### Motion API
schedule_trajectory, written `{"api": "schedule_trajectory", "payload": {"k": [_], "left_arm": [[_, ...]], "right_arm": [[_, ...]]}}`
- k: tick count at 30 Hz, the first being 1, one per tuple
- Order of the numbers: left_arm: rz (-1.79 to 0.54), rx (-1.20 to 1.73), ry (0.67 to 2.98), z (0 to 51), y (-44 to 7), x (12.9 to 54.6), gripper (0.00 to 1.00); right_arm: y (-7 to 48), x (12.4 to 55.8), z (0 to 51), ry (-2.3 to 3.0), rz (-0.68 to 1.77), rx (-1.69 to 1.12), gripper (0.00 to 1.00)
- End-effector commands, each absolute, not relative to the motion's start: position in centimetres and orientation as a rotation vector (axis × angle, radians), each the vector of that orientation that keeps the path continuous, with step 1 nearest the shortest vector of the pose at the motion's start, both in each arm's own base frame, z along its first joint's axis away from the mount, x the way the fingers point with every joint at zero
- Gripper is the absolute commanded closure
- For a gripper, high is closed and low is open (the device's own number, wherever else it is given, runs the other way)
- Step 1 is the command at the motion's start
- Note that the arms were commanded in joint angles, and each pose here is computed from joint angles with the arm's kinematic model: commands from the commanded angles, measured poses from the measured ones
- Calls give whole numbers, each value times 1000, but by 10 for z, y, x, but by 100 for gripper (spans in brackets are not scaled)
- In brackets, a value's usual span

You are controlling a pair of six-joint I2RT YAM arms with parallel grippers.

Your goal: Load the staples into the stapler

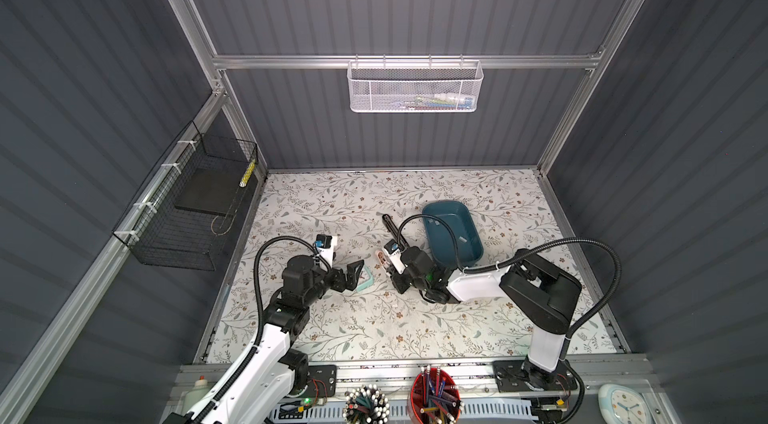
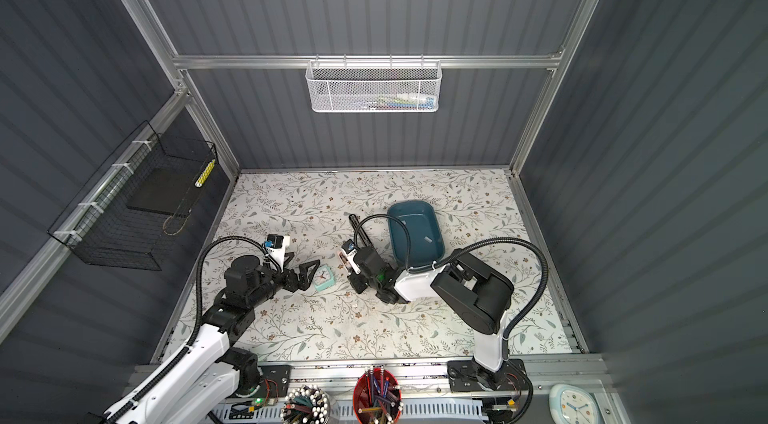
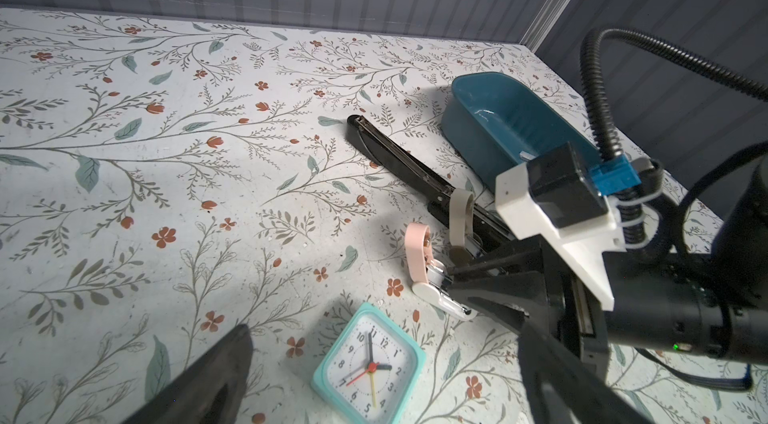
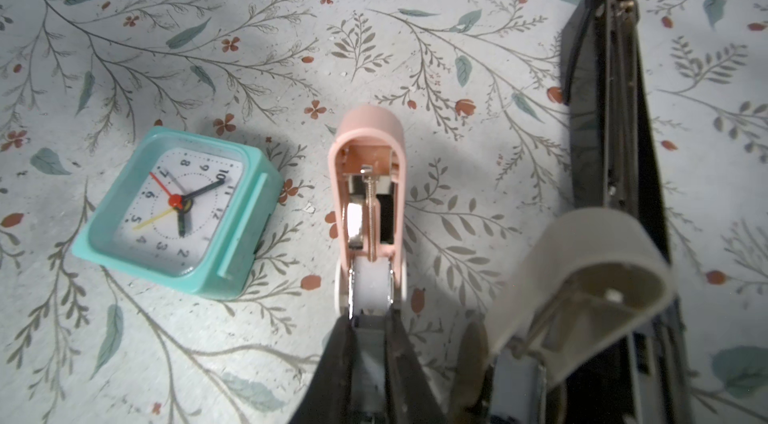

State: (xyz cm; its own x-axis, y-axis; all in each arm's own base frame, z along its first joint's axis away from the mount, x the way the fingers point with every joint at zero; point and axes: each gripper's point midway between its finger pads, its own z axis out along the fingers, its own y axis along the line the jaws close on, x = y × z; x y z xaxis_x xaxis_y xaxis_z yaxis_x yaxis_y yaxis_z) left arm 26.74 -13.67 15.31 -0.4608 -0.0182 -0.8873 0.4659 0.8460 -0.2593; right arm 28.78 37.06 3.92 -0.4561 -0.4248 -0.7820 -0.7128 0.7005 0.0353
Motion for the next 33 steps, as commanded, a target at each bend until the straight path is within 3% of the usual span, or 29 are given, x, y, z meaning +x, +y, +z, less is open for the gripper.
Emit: {"api": "schedule_trajectory", "payload": {"k": [1, 7, 15, 23, 29, 33], "left_arm": [[-589, 353, 1982, 150, -138, 264, 0], [-594, 355, 1978, 151, -139, 264, 0], [-597, 354, 1975, 152, -139, 263, 0], [-591, 345, 1975, 152, -137, 263, 0], [-513, 127, 2012, 162, -118, 289, 0], [-663, 90, 1979, 180, -140, 309, 0]], "right_arm": [[345, 276, 10, 2239, 312, -907, 77], [342, 277, 10, 2243, 264, -905, 69], [350, 277, 18, 2204, 274, -935, 68], [364, 280, 77, 2073, 374, -936, 63], [361, 279, 106, 2007, 400, -920, 61], [360, 267, 92, 2022, 475, -918, 54]]}}
